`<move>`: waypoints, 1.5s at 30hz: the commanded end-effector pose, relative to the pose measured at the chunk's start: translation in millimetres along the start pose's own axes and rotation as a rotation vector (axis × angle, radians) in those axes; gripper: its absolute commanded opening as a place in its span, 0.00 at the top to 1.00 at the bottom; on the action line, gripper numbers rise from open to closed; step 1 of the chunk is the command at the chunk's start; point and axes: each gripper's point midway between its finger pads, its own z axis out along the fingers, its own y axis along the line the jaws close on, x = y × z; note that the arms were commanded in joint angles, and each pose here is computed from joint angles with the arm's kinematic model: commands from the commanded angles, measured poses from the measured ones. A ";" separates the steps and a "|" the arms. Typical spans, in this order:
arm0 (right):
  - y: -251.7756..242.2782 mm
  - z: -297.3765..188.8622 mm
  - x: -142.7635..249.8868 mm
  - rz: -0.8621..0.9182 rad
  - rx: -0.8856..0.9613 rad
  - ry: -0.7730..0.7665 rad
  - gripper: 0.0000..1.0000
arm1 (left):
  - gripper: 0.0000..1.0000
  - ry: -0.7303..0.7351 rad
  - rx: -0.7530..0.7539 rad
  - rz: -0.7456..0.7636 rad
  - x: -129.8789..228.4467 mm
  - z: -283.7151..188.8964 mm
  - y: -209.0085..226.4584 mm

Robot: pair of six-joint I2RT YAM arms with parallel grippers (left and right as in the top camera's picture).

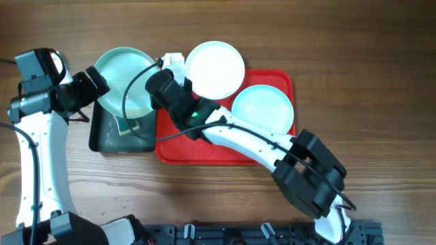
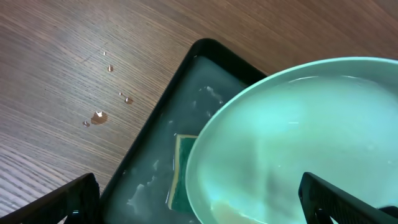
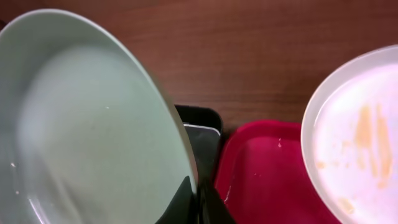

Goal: Clean dirty plates on tray and stack at the side

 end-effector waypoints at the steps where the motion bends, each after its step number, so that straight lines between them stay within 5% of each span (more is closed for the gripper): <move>1: 4.8 -0.2 -13.8 -0.112 0.046 -0.078 0.95 | 0.00 -0.010 0.019 -0.005 -3.8 -2.8 -3.8; 30: 80.8 -42.9 -118.9 -0.854 -0.053 -0.612 0.95 | 0.00 -0.010 0.019 -0.005 -3.8 -2.8 -3.8; 45: 99.0 -61.7 -136.4 -1.005 -0.060 -0.755 0.95 | 0.00 -0.010 0.019 -0.005 -3.8 -2.8 -3.8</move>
